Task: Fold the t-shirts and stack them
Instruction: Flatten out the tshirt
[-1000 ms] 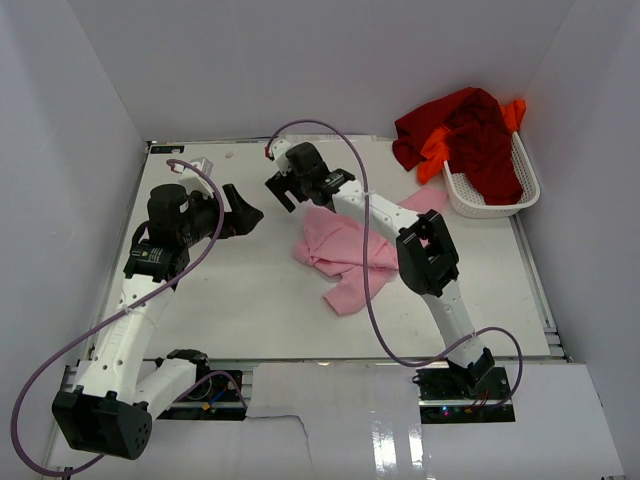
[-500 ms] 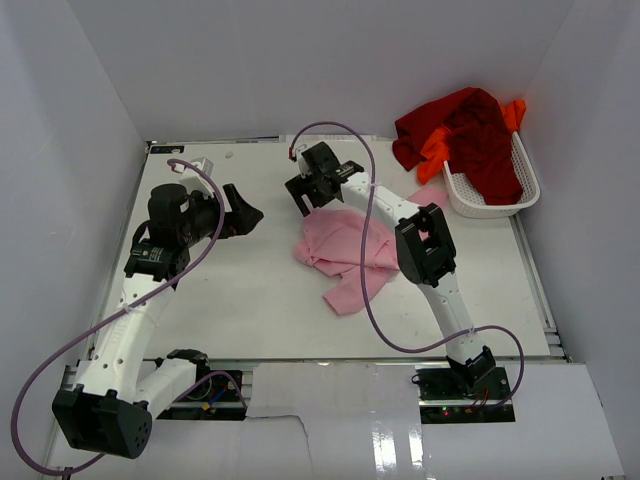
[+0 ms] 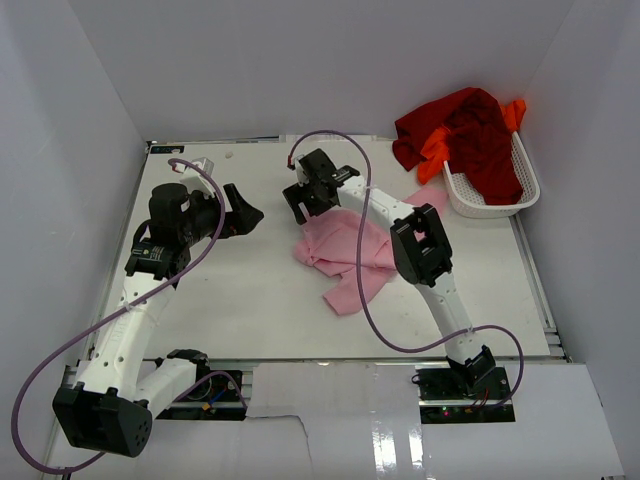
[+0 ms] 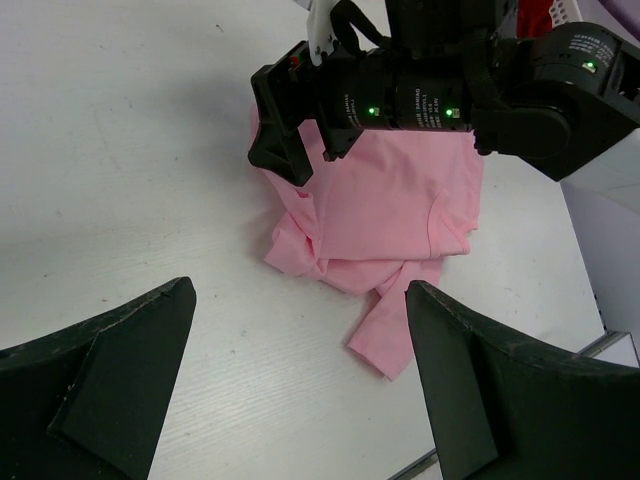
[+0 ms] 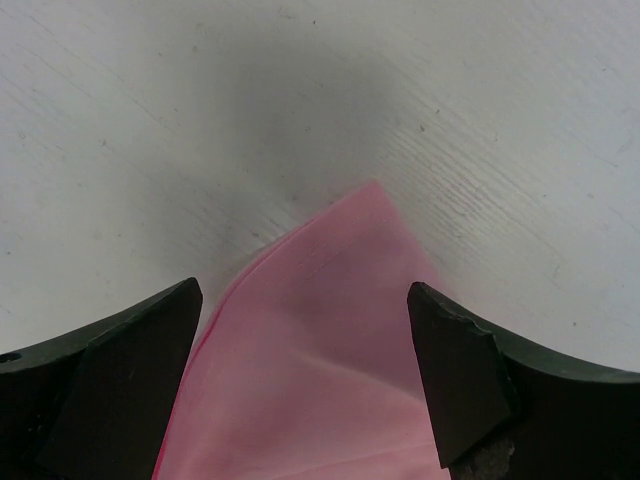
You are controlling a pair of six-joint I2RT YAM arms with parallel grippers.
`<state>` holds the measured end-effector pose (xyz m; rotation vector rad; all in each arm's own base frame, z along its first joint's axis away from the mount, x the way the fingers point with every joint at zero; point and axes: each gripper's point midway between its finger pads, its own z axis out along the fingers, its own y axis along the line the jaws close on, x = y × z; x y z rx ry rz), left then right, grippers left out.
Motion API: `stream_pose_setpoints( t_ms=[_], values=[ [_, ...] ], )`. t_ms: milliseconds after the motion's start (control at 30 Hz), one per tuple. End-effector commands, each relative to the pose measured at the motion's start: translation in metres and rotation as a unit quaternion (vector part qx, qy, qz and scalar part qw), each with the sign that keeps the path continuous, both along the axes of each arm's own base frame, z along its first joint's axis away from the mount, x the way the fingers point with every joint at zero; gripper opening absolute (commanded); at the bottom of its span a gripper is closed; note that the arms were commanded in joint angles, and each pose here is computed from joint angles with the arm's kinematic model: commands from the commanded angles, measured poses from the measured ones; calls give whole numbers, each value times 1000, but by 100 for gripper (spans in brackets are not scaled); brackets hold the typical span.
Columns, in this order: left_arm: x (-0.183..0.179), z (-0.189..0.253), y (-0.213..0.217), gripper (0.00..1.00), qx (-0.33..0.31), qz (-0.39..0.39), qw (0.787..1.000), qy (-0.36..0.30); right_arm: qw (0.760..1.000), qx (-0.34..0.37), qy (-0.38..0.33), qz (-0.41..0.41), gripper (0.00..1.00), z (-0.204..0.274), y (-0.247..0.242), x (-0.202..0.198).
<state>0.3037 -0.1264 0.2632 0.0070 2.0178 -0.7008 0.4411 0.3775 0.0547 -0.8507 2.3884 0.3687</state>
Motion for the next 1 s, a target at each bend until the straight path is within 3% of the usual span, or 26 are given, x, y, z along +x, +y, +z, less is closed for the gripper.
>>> stream_pose_setpoints(
  t_ms=[0,967],
  values=[
    [0,13,1,97,1,0,1000,-21,1000,12,-5,-3,90,-2,5,11],
    [0,4,2,97,4,2,1000,-7,996,76,0,-44,84,-22,-3,36]
  ],
)
